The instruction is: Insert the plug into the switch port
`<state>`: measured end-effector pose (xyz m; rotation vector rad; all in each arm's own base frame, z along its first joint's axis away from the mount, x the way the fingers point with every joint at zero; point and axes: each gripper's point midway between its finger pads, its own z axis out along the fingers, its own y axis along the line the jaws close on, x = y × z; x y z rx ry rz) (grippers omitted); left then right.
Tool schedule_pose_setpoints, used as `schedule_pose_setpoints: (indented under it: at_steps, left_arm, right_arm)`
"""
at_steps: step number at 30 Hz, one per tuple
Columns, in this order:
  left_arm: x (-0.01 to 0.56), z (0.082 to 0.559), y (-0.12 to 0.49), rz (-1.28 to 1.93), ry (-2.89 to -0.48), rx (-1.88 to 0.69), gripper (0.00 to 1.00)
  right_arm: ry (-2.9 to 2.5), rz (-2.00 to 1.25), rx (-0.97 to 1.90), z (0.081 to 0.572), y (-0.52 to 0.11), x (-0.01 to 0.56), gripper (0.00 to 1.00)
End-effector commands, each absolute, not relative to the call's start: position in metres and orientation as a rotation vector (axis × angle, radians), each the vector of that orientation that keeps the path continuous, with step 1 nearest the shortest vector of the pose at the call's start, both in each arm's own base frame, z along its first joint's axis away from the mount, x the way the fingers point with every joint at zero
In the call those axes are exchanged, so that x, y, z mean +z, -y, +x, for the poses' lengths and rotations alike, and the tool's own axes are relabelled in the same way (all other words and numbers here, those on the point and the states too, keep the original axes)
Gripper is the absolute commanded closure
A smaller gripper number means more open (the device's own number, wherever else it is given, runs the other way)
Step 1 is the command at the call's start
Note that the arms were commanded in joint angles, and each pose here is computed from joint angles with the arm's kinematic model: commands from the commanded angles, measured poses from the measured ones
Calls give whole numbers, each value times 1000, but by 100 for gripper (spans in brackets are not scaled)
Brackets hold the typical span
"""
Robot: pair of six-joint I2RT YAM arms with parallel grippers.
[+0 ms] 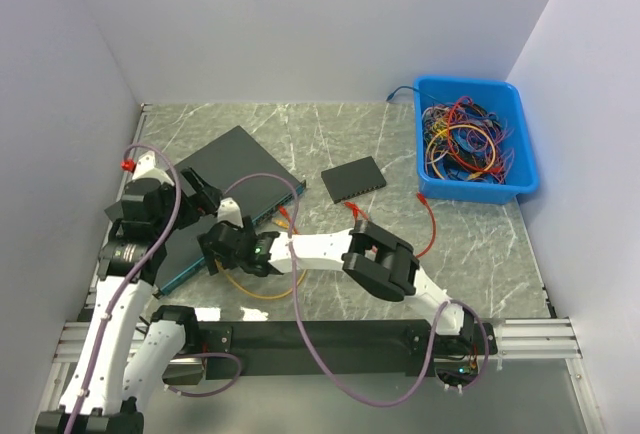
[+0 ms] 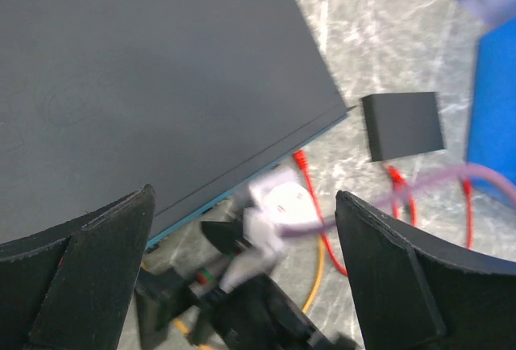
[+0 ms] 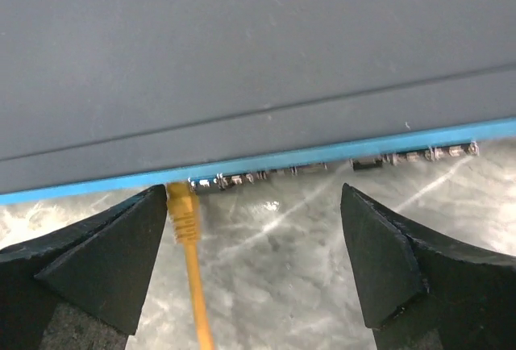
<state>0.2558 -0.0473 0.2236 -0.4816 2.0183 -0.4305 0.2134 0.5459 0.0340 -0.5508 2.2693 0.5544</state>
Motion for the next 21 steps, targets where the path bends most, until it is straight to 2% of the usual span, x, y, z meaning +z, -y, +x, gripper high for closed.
schedule_pose_setpoints:
  at_steps: [1, 12, 18, 21]
  left_arm:
    - [232, 268, 40, -467, -2009, -373, 1]
    - [238, 342, -18, -689, -2026, -300, 1]
    - [242, 381, -65, -831, -1984, -265, 1]
    - [220, 403, -83, -905, -2041, -352, 8]
  right_arm:
    - [-2197, -468, 539, 224, -525, 71, 7]
    - [-2152, -558, 699, 184, -513, 108, 4]
    - [-2161, -637, 715, 159, -525, 97, 4]
    - [-2168, -649, 710, 159, -527, 93, 12]
